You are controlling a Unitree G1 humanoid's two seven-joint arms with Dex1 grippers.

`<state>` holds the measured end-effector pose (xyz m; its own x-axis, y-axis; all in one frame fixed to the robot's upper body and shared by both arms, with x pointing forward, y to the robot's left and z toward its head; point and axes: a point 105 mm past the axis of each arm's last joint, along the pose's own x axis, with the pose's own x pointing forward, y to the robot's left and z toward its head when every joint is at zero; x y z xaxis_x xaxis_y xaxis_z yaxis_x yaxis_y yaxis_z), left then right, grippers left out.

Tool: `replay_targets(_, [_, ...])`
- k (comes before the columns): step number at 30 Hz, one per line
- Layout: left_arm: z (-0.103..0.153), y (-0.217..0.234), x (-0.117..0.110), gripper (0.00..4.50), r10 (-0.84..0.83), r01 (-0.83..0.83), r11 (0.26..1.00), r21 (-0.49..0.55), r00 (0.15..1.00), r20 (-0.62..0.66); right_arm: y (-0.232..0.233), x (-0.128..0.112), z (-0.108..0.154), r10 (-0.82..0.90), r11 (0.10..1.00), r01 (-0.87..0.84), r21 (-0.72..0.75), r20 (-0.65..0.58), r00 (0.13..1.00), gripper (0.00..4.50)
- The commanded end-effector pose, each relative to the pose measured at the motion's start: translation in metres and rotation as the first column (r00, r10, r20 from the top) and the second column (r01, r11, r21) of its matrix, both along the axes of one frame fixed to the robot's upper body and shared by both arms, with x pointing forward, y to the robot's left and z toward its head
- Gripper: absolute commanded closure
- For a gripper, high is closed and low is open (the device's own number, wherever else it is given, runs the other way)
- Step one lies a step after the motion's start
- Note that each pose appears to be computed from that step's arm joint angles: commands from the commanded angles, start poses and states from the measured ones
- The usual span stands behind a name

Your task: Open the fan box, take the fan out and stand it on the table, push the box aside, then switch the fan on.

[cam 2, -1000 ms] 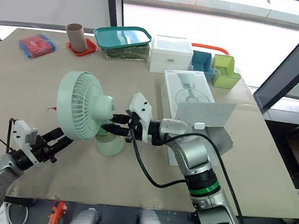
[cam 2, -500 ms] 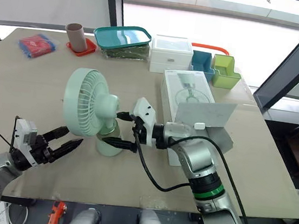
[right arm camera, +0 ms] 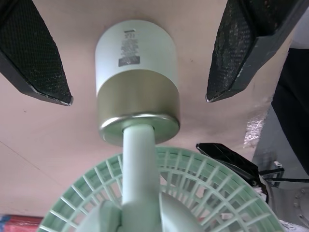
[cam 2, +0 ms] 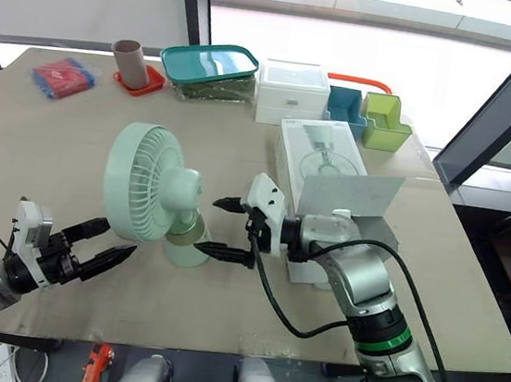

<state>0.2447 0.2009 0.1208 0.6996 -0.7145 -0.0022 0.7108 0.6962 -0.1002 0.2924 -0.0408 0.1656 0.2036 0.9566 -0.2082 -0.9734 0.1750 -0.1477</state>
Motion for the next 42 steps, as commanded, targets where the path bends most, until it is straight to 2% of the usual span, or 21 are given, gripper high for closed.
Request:
replay_targets(1, [0.021, 0.003, -0.005, 0.39, -0.024, 0.023, 1.000, 0.012, 0.996, 0.086, -0.013, -0.005, 0.018, -0.026, 0.999, 0.025, 0.020, 0.037, 0.999, 0.00])
replay_targets(2, [0.022, 0.003, -0.008, 0.73, -0.045, 0.044, 0.999, 0.009, 0.995, 0.088, -0.017, -0.007, 0.019, -0.031, 0.999, 0.030, 0.014, 0.035, 0.999, 0.00])
replay_targets(3, [0.022, 0.003, -0.010, 0.85, -0.059, 0.058, 0.998, 0.009, 0.994, 0.087, -0.020, -0.008, 0.019, -0.034, 0.999, 0.034, 0.010, 0.034, 0.999, 0.00])
replay_targets(7, [0.024, 0.008, -0.008, 2.20, -0.035, 0.027, 0.998, 0.059, 0.991, 0.130, -0.031, -0.016, 0.022, -0.044, 0.999, 0.044, -0.004, 0.026, 0.999, 0.00])
replay_targets(9, [0.028, 0.010, -0.011, 3.03, -0.029, 0.021, 0.998, 0.054, 0.989, 0.148, -0.035, -0.021, 0.026, -0.044, 0.999, 0.043, 0.006, 0.022, 0.999, 0.00])
replay_targets(10, [0.028, 0.012, -0.011, 3.23, -0.025, 0.017, 0.999, 0.051, 0.988, 0.152, -0.037, -0.023, 0.029, -0.044, 0.999, 0.044, 0.018, 0.018, 0.999, 0.00])
replay_targets(11, [0.027, 0.013, -0.013, 3.45, -0.025, 0.014, 0.998, 0.068, 0.987, 0.159, -0.040, -0.025, 0.030, -0.049, 0.998, 0.049, 0.026, 0.015, 0.999, 0.00])
replay_targets(13, [0.024, 0.015, -0.013, 4.30, -0.017, -0.005, 0.993, 0.120, 0.984, 0.177, -0.045, -0.031, 0.032, -0.051, 0.998, 0.050, 0.049, 0.019, 0.998, 0.00])
replay_targets(14, [0.023, 0.015, -0.013, 4.46, -0.015, -0.010, 0.991, 0.136, 0.983, 0.183, -0.047, -0.033, 0.034, -0.052, 0.997, 0.050, 0.057, 0.020, 0.998, 0.00])
replay_targets(18, [0.020, 0.012, -0.006, 4.46, 0.029, -0.065, 0.978, 0.198, 0.983, 0.179, -0.064, -0.028, 0.037, -0.167, 0.981, 0.163, 0.103, 0.036, 0.985, 0.00])
replay_targets(21, [0.022, 0.012, 0.001, 4.46, 0.047, -0.090, 0.977, 0.196, 0.976, 0.213, -0.071, -0.022, 0.034, -0.227, 0.971, 0.223, 0.088, 0.046, 0.973, 0.00])
replay_targets(22, [0.023, 0.013, 0.003, 4.17, 0.057, -0.101, 0.976, 0.191, 0.973, 0.223, -0.073, -0.021, 0.034, -0.238, 0.969, 0.234, 0.084, 0.044, 0.970, 0.00])
replay_targets(23, [0.021, 0.013, 0.003, 4.17, 0.044, -0.079, 0.982, 0.174, 0.980, 0.195, -0.074, -0.022, 0.033, -0.240, 0.968, 0.237, 0.078, 0.041, 0.970, 0.00])
replay_targets(24, [0.021, 0.011, 0.001, 3.91, 0.019, -0.049, 0.985, 0.167, 0.984, 0.176, -0.075, -0.024, 0.032, -0.237, 0.970, 0.234, 0.071, 0.038, 0.971, 0.00])
replay_targets(26, [0.021, 0.007, -0.001, 3.15, -0.009, -0.015, 0.988, 0.153, 0.988, 0.156, -0.078, -0.026, 0.030, -0.235, 0.971, 0.233, 0.058, 0.033, 0.972, 0.00])
replay_targets(27, [0.022, 0.006, -0.001, 2.94, -0.016, -0.009, 0.988, 0.154, 0.987, 0.159, -0.080, -0.026, 0.028, -0.239, 0.970, 0.237, 0.048, 0.034, 0.970, 0.00])
replay_targets(29, [0.023, 0.006, 0.000, 2.12, -0.012, -0.014, 0.988, 0.155, 0.986, 0.167, -0.083, -0.026, 0.026, -0.251, 0.968, 0.249, 0.035, 0.038, 0.967, 0.00])
replay_targets(35, [0.021, 0.003, -0.004, 0.48, -0.034, 0.013, 0.989, 0.148, 0.989, 0.141, -0.089, -0.028, 0.020, -0.247, 0.969, 0.249, -0.015, 0.073, 0.966, 0.00])
replay_targets(36, [0.020, 0.002, -0.006, 0.48, -0.042, 0.022, 0.989, 0.148, 0.990, 0.137, -0.089, -0.029, 0.021, -0.243, 0.970, 0.245, -0.012, 0.072, 0.967, 0.00])
replay_targets(40, [0.029, 0.020, 0.004, 0.48, 0.094, -0.148, 0.962, 0.228, 0.968, 0.231, -0.090, -0.031, 0.018, -0.220, 0.973, 0.225, -0.052, 0.092, 0.971, 0.00])
replay_targets(42, [0.030, 0.021, -0.004, 0.48, 0.070, -0.110, 0.972, 0.206, 0.978, 0.195, -0.091, -0.031, 0.020, -0.218, 0.974, 0.223, -0.047, 0.092, 0.972, 0.00])
